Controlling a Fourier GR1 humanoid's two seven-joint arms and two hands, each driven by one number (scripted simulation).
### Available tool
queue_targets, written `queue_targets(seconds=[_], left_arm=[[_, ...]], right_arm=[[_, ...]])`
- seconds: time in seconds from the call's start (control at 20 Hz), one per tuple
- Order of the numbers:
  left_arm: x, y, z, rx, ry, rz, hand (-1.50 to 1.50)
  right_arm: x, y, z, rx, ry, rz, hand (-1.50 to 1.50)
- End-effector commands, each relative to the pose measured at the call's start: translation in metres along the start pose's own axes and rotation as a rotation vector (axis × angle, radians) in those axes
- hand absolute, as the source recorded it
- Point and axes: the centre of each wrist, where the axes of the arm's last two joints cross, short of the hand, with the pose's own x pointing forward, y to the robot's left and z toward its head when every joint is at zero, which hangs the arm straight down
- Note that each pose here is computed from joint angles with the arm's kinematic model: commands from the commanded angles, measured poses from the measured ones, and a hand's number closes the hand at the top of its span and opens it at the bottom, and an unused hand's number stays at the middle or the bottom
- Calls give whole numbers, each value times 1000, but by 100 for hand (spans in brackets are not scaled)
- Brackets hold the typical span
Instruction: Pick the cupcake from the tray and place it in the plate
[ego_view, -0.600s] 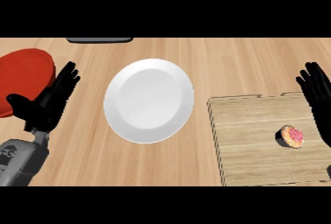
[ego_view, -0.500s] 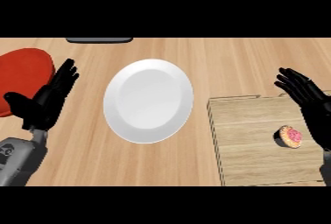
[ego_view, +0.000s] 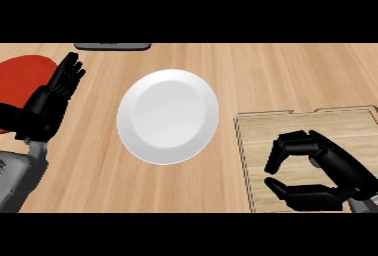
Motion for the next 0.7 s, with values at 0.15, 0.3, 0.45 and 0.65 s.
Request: queue_targets(seconds=[0.15, 0.3, 0.45, 0.65], left_arm=[[19, 0, 9, 0, -12, 0, 0], [19, 1, 15, 21, -18, 0, 0], [16, -7, 23, 20, -18, 0, 0], [24, 4, 16, 29, -13, -4, 0]], right_arm=[[-45, 48, 50, -132, -115, -318, -150], [-55, 35, 50, -183, -197, -327, -150], [-41, -8, 70, -209, -227, -253, -150], [-2, -61, 64, -142, -155, -25, -150]])
